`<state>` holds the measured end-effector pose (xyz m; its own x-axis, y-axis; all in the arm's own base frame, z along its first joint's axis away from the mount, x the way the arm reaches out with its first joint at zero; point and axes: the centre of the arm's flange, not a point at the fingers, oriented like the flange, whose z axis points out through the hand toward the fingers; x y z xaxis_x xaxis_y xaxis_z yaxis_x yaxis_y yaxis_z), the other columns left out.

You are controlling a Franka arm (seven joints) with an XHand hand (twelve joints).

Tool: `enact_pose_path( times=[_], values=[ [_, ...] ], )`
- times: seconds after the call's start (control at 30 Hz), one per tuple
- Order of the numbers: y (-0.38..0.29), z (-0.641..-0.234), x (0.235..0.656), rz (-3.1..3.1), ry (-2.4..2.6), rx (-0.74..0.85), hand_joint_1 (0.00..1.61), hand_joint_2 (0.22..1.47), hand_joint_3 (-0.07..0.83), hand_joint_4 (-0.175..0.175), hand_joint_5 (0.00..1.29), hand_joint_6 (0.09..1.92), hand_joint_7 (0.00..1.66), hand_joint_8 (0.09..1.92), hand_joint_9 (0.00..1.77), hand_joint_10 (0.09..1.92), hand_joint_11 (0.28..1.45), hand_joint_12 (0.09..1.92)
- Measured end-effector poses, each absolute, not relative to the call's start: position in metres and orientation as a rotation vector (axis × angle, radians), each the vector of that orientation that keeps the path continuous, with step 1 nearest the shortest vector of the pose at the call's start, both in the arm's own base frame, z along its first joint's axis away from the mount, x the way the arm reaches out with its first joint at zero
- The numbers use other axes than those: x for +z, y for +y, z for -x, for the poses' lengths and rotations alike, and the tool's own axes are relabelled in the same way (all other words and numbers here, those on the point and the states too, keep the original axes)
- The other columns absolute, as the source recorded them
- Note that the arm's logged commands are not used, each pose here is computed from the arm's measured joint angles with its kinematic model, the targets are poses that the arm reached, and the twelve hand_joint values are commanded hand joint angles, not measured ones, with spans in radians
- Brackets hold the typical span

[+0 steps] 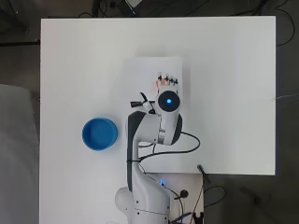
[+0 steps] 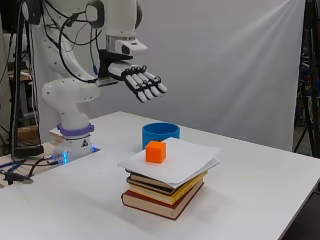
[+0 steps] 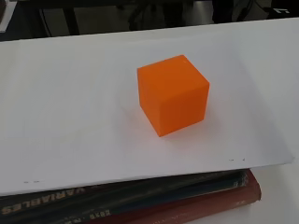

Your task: Teleoperate dual arm-hand system to pick and place objects

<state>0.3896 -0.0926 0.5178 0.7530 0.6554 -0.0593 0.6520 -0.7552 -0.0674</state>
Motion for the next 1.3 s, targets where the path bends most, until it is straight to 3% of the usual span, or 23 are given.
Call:
enact_pose_path(
  times=[0.33, 0.53, 0.93, 1.03, 1.2, 1.23, 1.27, 1.3],
  values=[
    [-0.122, -0.398, 0.434, 2.972, -1.041, -0.002, 0.03, 1.04, 0.009, 0.049, 0.19, 0.09, 0.32, 0.09, 0.43, 0.09, 0.46, 0.09],
    [-0.114, -0.405, 0.397, 2.924, -1.058, 0.032, 0.04, 1.04, 0.006, 0.046, 0.2, 0.09, 0.32, 0.09, 0.44, 0.09, 0.46, 0.09],
    [-0.121, -0.475, 0.387, 2.91, -1.054, 0.092, 0.03, 1.04, 0.0, 0.05, 0.23, 0.09, 0.38, 0.09, 0.47, 0.09, 0.48, 0.09],
    [-0.133, -0.468, 0.375, 2.9, -1.018, 0.088, 0.04, 1.04, 0.0, 0.065, 0.31, 0.09, 0.43, 0.09, 0.5, 0.09, 0.49, 0.09],
    [-0.146, -0.439, 0.354, 2.862, -0.99, 0.052, 0.08, 1.05, 0.001, 0.065, 0.28, 0.09, 0.42, 0.09, 0.5, 0.09, 0.49, 0.09],
    [-0.147, -0.436, 0.352, 2.853, -0.995, 0.031, 0.36, 1.12, 0.002, 0.105, 0.43, 0.49, 0.58, 0.09, 0.65, 0.09, 0.57, 0.09],
    [-0.147, -0.432, 0.35, 2.842, -1.0, 0.008, 0.7, 1.15, 0.003, 0.091, 0.6, 0.83, 0.72, 0.47, 0.82, 0.32, 0.66, 0.21],
    [-0.148, -0.428, 0.347, 2.825, -1.005, -0.011, 0.85, 1.17, 0.004, 0.119, 0.72, 1.01, 0.91, 0.99, 1.08, 0.89, 0.82, 0.77]
  ],
)
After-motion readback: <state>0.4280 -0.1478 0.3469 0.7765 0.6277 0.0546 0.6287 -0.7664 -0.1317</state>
